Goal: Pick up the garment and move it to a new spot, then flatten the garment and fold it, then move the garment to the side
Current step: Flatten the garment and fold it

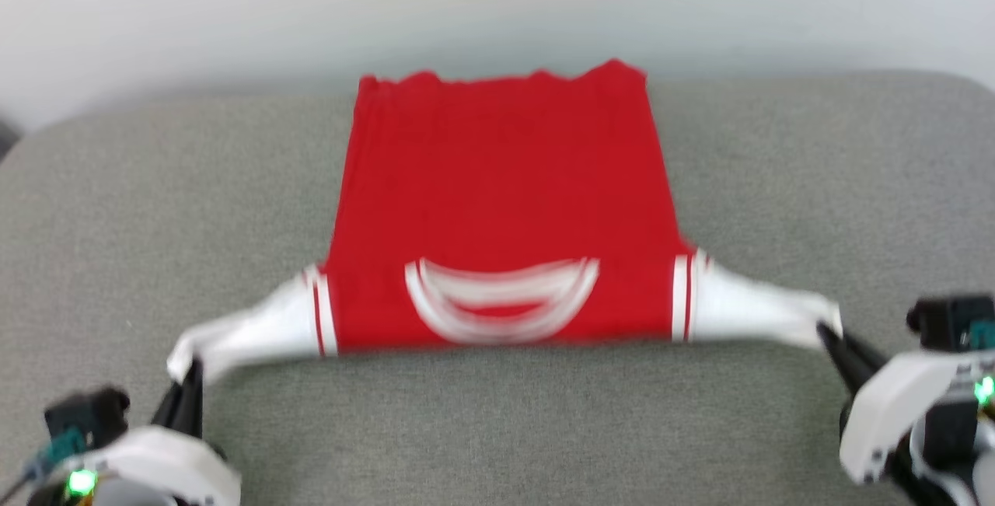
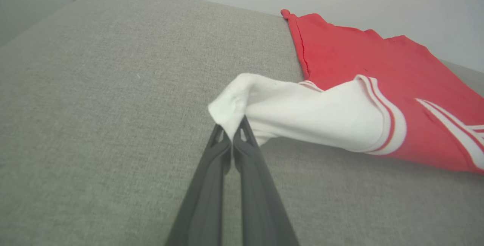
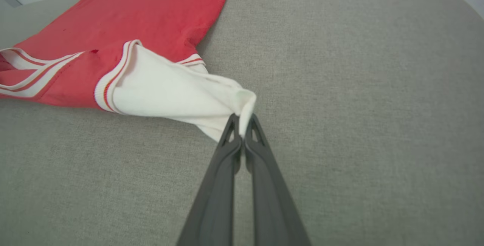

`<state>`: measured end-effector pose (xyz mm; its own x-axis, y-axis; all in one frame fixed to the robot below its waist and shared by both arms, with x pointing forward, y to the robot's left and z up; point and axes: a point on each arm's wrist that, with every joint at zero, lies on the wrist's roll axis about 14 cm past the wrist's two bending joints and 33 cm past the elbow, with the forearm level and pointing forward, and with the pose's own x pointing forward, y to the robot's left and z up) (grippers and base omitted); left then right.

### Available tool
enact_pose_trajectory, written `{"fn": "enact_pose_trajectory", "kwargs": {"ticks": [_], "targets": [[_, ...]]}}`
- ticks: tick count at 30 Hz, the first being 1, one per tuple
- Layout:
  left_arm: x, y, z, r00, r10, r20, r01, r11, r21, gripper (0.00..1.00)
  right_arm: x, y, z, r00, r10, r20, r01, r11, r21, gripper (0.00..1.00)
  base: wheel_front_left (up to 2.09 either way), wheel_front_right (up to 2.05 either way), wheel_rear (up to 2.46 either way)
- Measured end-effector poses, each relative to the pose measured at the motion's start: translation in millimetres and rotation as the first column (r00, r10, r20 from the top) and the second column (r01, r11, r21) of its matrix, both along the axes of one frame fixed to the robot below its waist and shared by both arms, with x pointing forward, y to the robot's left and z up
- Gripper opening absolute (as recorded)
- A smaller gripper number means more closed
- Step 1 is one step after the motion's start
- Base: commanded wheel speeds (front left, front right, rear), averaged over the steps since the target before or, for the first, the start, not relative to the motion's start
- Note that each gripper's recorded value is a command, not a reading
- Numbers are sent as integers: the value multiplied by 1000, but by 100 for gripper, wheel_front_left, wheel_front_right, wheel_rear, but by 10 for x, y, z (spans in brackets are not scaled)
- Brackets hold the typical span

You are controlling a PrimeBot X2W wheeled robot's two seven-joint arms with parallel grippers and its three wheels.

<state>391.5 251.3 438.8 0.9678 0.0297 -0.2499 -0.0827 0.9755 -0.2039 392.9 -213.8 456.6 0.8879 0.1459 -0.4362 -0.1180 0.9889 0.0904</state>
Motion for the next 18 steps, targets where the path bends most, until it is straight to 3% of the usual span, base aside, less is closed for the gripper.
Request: {"fn": "enact_pose_trajectory", "kwargs": {"ticks": [7, 12, 13, 14, 15, 18], "targets": [[-722, -28, -154, 993, 40, -115, -42, 999, -14, 0, -843, 17, -378, 985, -44, -164, 55, 997, 58, 0, 0, 0, 0], [-982, -37, -192, 986, 70, -154, -74, 997, -23, 0, -1312, 92, -693, 950, -61, -307, 92, 992, 88, 0, 0, 0, 0], [-999, -37, -181, 986, 73, -153, -77, 997, -18, 0, -1363, 111, -726, 945, -59, -323, 91, 992, 83, 6, 0, 0, 0], [-1012, -34, -171, 986, 77, -151, -80, 997, -14, 0, -1406, 124, -753, 940, -59, -337, 91, 993, 80, 44, 0, 0, 0], [-1018, -39, -161, 986, 78, -148, -81, 997, -14, 0, -1436, 155, -774, 934, -58, -352, 96, 991, 91, 93, 0, 0, 0], [-992, -72, -96, 990, 75, -122, -77, 997, -6, 0, -1369, 240, -722, 942, -42, -333, 81, 991, 104, 100, 0, 0, 0]]}}
